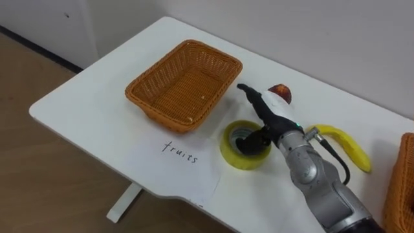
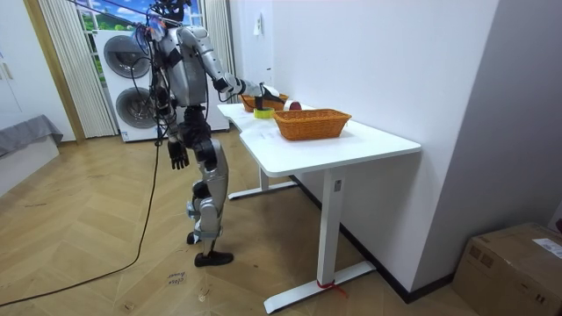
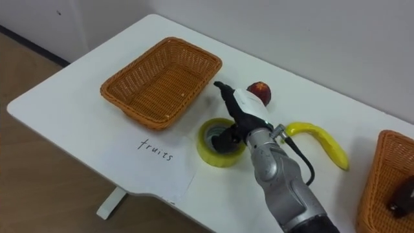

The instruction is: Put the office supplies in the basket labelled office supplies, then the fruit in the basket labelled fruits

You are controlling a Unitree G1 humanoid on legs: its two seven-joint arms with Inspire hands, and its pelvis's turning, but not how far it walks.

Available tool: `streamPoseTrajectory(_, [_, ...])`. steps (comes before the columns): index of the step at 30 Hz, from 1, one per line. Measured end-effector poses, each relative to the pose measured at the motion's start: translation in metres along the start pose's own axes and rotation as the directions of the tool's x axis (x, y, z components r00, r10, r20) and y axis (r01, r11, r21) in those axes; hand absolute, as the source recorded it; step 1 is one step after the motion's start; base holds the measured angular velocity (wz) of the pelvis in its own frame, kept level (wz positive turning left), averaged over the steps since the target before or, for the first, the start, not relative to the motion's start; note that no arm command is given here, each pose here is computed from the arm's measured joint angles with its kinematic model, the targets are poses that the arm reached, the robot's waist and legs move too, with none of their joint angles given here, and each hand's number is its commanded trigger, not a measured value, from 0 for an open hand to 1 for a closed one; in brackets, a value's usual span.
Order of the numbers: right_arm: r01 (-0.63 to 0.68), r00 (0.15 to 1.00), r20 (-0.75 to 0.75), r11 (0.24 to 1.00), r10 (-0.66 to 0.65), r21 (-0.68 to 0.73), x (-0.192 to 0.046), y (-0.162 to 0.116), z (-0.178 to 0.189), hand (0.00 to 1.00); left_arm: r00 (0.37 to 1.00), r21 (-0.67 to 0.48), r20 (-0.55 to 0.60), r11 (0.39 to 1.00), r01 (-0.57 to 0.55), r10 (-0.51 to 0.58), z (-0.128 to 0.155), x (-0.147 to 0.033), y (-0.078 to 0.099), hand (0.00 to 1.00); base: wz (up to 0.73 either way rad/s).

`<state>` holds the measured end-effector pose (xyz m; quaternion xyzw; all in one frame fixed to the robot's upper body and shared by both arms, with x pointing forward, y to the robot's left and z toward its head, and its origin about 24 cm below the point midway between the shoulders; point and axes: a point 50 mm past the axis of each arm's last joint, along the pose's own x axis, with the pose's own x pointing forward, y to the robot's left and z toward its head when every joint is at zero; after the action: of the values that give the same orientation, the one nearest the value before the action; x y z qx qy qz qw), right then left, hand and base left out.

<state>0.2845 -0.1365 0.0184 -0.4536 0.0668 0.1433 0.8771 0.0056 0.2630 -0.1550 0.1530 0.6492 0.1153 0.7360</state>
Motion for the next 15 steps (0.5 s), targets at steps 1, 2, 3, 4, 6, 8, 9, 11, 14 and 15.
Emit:
streamPoseTrajectory(1, [-0.013,1.0,-0.005,1.0,0.013,-0.006,0.001,-0.001,0.0,0.0,1.0,0.0,0.002,1.0,-0.002,0.002,0.001,0.0,0.0,0.0,0.0])
streamPoseTrajectory(2, [-0.023,1.0,-0.015,1.0,0.023,-0.012,0.002,-0.002,-0.001,0.0,1.0,-0.001,0.005,1.0,-0.003,0.003,0.002,0.0,0.001,0.0,0.0])
streamPoseTrajectory(3, [-0.028,0.999,-0.021,1.0,0.028,-0.013,0.003,-0.003,-0.002,0.0,1.0,-0.001,0.006,1.0,-0.004,0.004,0.003,0.0,0.001,0.0,0.0])
streamPoseTrajectory(4, [-0.041,0.999,-0.035,0.999,0.041,-0.015,0.004,-0.004,-0.004,0.0,1.0,-0.001,0.01,1.0,-0.007,0.007,0.005,0.0,0.002,0.0,0.06])
streamPoseTrajectory(6, [-0.057,0.997,-0.053,0.998,0.057,0.002,0.004,-0.004,-0.007,0.0,1.0,-0.001,0.009,1.0,-0.009,0.009,0.005,0.0,0.003,0.0,0.05])
streamPoseTrajectory(8, [-0.072,0.995,-0.066,0.997,0.074,0.026,0.005,-0.005,-0.009,0.0,1.0,0.0,-0.008,1.0,-0.009,0.009,0.004,0.0,0.003,0.0,0.0])
streamPoseTrajectory(9, [-0.076,0.995,-0.069,0.997,0.078,0.028,0.005,-0.005,-0.01,0.0,1.0,0.0,-0.013,1.0,-0.009,0.009,0.004,0.0,0.003,0.0,0.0])
streamPoseTrajectory(11, [-0.085,0.992,-0.093,0.996,0.087,0.031,0.007,-0.006,-0.014,0.0,1.0,0.0,-0.018,1.0,-0.01,0.01,0.004,0.0,0.003,0.0,0.0])
streamPoseTrajectory(14, [-0.108,0.987,-0.115,0.993,0.112,0.043,0.011,-0.007,-0.016,0.0,1.0,-0.002,-0.015,1.0,-0.011,0.011,0.007,0.0,0.004,0.0,0.0])
streamPoseTrajectory(15, [-0.118,0.985,-0.119,0.992,0.122,0.043,0.012,-0.006,-0.017,0.0,1.0,-0.002,-0.015,1.0,-0.01,0.01,0.007,0.0,0.004,0.0,0.0])
